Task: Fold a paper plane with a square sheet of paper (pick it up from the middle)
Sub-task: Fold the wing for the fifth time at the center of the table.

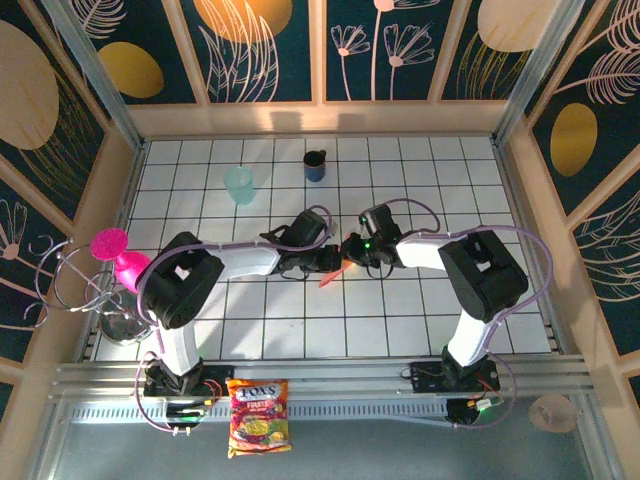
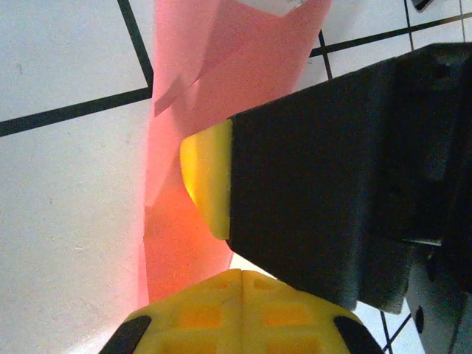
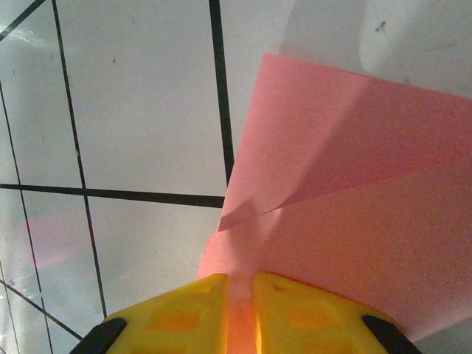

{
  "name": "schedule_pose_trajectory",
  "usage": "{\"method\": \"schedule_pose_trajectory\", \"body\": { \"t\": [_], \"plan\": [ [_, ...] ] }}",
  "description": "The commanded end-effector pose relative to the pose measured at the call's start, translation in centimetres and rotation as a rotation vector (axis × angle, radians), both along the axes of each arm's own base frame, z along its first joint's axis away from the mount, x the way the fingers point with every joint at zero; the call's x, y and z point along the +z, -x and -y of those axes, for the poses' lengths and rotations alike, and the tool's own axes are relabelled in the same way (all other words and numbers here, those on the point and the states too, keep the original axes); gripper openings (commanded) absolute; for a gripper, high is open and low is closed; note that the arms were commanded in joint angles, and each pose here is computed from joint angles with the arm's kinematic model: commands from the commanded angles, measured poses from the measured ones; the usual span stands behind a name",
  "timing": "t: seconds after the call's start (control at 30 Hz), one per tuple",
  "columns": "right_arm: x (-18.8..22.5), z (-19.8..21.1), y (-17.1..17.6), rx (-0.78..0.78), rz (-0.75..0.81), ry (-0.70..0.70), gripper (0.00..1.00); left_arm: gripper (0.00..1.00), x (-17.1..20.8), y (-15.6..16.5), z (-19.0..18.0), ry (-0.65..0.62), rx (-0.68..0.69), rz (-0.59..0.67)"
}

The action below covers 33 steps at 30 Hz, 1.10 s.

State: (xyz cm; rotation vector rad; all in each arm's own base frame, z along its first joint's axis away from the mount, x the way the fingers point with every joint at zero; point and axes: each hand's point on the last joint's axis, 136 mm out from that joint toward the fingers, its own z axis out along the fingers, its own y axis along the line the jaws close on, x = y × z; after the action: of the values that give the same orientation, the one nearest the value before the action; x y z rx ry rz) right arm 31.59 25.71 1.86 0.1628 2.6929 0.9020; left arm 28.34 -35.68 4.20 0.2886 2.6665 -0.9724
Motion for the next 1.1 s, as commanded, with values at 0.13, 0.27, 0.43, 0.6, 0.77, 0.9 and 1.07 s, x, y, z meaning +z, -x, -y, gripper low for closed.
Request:
{"method": "schedule_pose_trajectory", "body": {
  "t": [0.13, 0.27, 0.43, 0.6, 0.77, 0.9, 1.07],
  "plan": [
    [-2.6, 0.9, 1.3, 0.009, -0.081, 0.082, 0.19, 0.03, -2.2, 1.8, -0.2, -0.037, -0.054, -0.059],
    [-2.6, 0.9, 1.2, 0.007, -0.084, 0.084, 0.18, 0.02, -2.5, 2.4, -0.8, -0.039, -0.049, -0.068],
    [-2.8, 0.8, 1.2, 0.009, -0.088, 0.083, 0.18, 0.0, -3.8, 3.4, -2.0, -0.069, -0.039, -0.092],
    [-3.0, 0.8, 1.3, 0.008, -0.094, 0.088, 0.17, 0.0, -4.1, 3.7, -2.6, -0.084, -0.028, -0.095],
    [-3.4, 1.1, 1.5, 0.0, -0.106, 0.104, 0.17, 0.0, -4.3, 4.2, -3.1, -0.092, -0.025, -0.107],
    [-3.9, 1.5, 1.5, -0.008, -0.117, 0.127, 0.17, 0.0, -4.3, 4.7, -3.7, -0.106, -0.027, -0.116],
    [-4.5, 1.8, 1.7, -0.015, -0.134, 0.145, 0.17, 0.0, -4.5, 5.7, -4.6, -0.136, -0.045, -0.13]
  ]
}}
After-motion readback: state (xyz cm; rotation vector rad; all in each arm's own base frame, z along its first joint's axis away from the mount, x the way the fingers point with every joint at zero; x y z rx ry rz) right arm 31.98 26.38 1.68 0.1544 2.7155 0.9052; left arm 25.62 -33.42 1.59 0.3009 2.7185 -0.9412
